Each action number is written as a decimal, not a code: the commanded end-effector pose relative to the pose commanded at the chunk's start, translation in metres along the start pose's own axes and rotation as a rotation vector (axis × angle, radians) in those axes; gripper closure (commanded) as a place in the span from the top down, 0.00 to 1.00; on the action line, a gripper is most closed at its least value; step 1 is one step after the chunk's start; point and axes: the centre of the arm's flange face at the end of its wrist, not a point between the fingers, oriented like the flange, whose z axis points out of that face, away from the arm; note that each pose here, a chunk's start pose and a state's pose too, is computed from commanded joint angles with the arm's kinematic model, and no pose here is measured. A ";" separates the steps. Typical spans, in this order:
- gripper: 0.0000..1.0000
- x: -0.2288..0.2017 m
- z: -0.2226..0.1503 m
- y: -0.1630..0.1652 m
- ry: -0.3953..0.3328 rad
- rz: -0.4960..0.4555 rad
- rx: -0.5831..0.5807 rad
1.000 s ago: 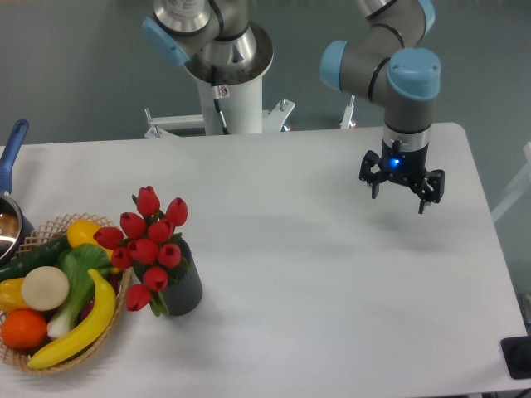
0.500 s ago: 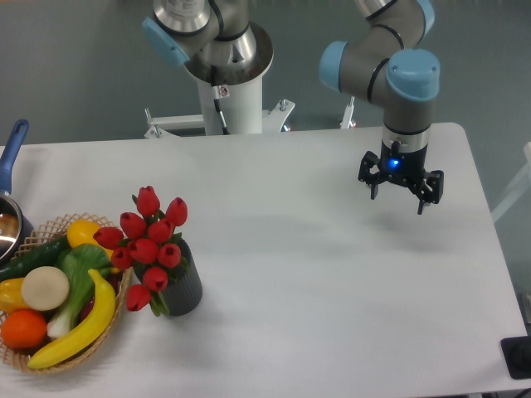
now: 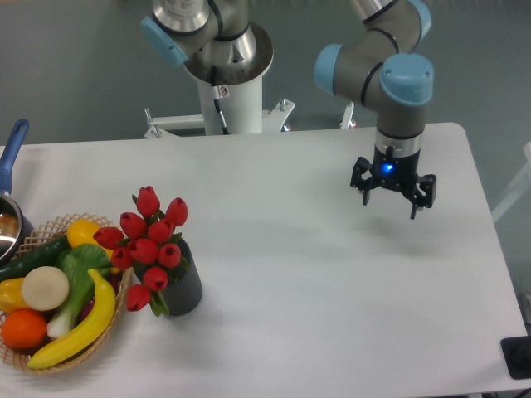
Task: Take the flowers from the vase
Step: 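Move the open gripper toward the red tulips in the black vase, then lower the gripper around the tulip stems and close on them, then lift the gripped tulips straight up out of the black vase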
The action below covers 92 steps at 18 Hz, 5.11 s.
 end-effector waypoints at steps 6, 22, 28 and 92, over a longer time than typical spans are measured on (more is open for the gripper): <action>1.00 0.023 -0.023 -0.045 0.017 -0.007 0.132; 1.00 0.147 -0.098 -0.102 0.127 0.170 0.468; 1.00 0.150 -0.090 -0.105 0.169 0.119 0.474; 0.03 0.160 -0.123 -0.175 0.554 0.100 0.969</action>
